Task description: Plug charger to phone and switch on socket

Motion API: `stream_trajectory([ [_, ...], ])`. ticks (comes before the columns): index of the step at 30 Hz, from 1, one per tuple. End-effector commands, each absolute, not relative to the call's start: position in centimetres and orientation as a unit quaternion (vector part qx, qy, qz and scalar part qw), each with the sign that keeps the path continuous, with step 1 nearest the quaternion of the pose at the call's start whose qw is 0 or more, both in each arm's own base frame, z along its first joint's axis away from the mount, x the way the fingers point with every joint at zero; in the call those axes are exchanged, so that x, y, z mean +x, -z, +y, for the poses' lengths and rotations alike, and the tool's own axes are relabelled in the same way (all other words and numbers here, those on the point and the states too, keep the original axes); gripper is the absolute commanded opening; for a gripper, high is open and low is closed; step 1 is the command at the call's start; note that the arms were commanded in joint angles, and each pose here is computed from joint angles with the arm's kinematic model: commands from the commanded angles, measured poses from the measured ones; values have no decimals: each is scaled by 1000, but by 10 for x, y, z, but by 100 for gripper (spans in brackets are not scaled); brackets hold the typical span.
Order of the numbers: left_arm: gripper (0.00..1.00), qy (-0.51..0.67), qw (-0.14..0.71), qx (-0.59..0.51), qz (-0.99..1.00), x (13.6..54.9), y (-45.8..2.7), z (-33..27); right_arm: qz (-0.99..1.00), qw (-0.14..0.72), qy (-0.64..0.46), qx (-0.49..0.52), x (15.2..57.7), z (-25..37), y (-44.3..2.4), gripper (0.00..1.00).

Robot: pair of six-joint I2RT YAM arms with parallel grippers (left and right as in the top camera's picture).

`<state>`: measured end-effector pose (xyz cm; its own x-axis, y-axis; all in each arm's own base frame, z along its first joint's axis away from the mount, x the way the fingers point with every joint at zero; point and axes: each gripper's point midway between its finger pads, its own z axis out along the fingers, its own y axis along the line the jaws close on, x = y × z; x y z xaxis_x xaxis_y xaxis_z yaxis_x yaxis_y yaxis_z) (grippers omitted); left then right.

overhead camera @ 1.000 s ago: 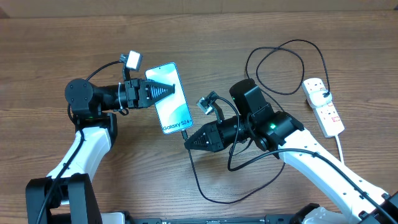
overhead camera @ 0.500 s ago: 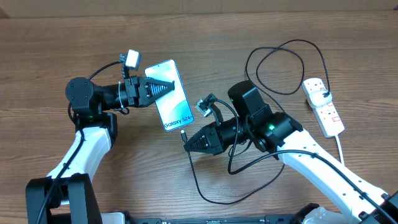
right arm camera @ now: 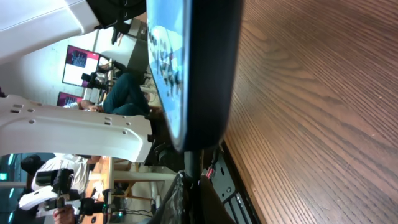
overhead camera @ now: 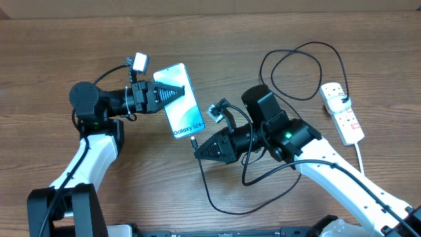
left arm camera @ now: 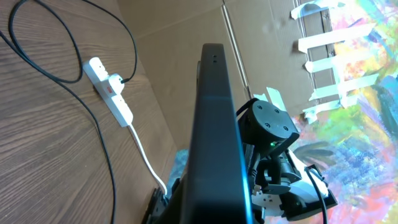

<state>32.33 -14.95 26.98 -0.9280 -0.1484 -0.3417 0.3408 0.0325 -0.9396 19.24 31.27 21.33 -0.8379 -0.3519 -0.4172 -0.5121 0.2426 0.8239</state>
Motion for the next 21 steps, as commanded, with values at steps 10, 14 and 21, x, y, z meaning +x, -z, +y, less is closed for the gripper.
stream_trajectory([
  [10, 4, 688, 193, 96, 693, 323, -278, -151, 767, 106, -559, -298, 191, 313, -233, 4],
  [14, 4, 688, 193, 96, 693, 323, -278, -151, 766, 108, -560, -298, 191, 314, -234, 4],
  [21, 4, 688, 194, 95, 693, 324, -278, -151, 767, 106, -561, -292, 192, 314, -235, 4],
])
